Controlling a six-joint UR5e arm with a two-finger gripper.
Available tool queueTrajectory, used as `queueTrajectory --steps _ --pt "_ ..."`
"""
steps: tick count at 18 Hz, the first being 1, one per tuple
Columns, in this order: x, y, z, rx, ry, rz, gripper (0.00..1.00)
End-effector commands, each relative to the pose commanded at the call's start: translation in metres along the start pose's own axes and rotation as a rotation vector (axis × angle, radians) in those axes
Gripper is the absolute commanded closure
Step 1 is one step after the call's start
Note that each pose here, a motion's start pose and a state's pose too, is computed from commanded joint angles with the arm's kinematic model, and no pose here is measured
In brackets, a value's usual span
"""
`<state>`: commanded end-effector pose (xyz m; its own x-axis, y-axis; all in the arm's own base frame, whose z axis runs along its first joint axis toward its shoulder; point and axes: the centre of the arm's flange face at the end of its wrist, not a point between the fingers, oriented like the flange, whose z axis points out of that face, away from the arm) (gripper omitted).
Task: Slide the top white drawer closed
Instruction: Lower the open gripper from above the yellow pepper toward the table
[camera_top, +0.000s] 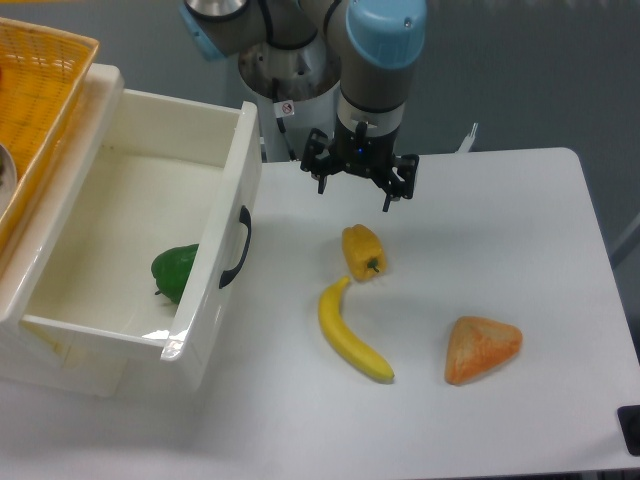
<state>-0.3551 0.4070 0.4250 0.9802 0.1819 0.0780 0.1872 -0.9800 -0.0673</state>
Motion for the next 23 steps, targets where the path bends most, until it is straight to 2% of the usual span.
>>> queueTrajectory --steps 20,23 --pt "-0.013 -0.01 0.054 -0.072 0.069 -0.016 0.0" --pt "-0.017 -0.013 0.067 -0.093 0.08 -0.098 0.0"
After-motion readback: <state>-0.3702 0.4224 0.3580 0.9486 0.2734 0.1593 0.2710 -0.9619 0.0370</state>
